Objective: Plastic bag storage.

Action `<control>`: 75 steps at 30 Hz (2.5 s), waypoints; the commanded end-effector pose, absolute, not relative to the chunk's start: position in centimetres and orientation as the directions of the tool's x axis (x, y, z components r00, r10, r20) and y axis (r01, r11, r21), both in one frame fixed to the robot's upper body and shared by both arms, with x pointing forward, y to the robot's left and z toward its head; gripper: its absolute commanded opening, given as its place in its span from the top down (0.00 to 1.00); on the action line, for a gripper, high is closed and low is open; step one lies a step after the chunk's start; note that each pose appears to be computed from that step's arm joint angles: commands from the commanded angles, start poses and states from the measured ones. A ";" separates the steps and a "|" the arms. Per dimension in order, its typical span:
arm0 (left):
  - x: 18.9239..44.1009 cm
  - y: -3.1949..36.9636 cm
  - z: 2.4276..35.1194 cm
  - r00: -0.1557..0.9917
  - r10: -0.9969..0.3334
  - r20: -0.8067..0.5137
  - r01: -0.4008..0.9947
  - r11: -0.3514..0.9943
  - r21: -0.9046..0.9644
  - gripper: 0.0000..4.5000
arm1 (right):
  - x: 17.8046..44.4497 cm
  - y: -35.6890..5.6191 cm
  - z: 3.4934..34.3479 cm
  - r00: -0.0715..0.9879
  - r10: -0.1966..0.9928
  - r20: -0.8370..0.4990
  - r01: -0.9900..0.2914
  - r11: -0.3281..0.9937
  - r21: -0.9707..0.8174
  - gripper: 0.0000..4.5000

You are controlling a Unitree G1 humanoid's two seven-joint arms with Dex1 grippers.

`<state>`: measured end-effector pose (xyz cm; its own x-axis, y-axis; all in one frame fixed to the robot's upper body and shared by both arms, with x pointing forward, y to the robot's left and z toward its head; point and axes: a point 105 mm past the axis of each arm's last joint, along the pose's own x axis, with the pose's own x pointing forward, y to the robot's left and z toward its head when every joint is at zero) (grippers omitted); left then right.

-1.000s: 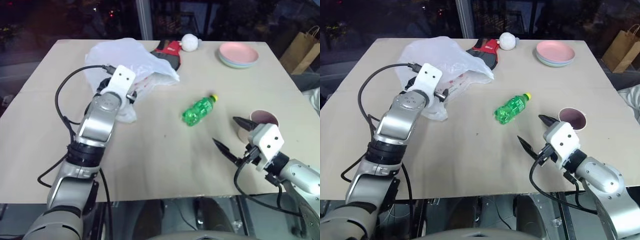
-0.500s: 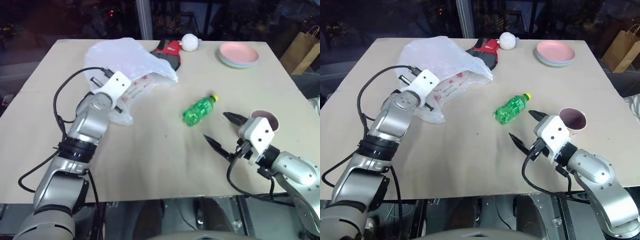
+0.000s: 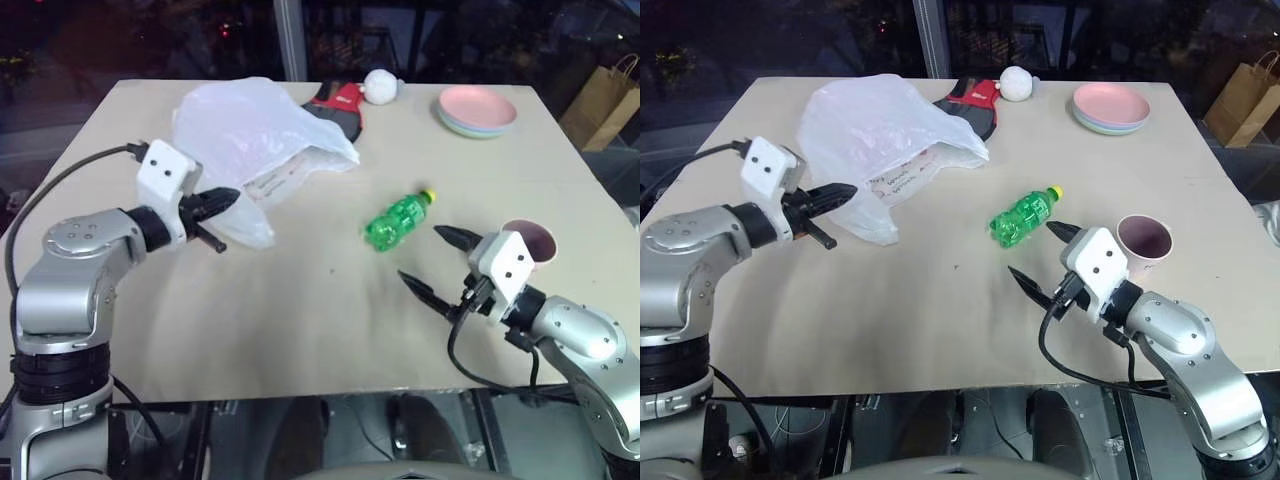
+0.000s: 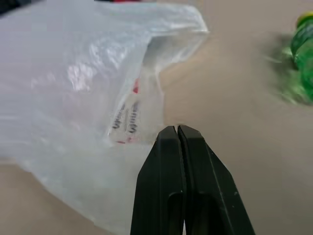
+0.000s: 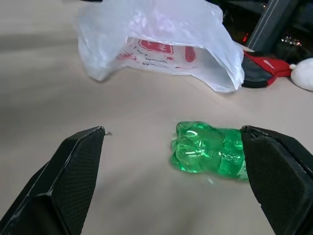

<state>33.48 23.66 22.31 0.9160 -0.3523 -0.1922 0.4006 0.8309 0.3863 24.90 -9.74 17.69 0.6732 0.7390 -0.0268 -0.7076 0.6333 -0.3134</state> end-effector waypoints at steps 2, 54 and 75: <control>35.5 22.4 25.2 0.975 -0.210 -0.074 0.211 0.762 0.612 0.73 | 24.8 -9.1 18.7 0.649 0.761 0.016 -0.713 0.615 -0.337 0.00; 40.5 15.4 26.4 0.915 -0.382 -0.130 0.397 0.909 0.128 0.99 | 31.8 -6.8 17.6 0.823 0.562 -0.080 -0.565 0.801 -0.198 0.00; 40.9 14.5 26.1 0.922 -0.356 -0.151 0.376 0.916 0.142 0.99 | 37.4 -6.5 14.7 0.834 0.121 -0.539 -0.084 0.992 0.093 0.00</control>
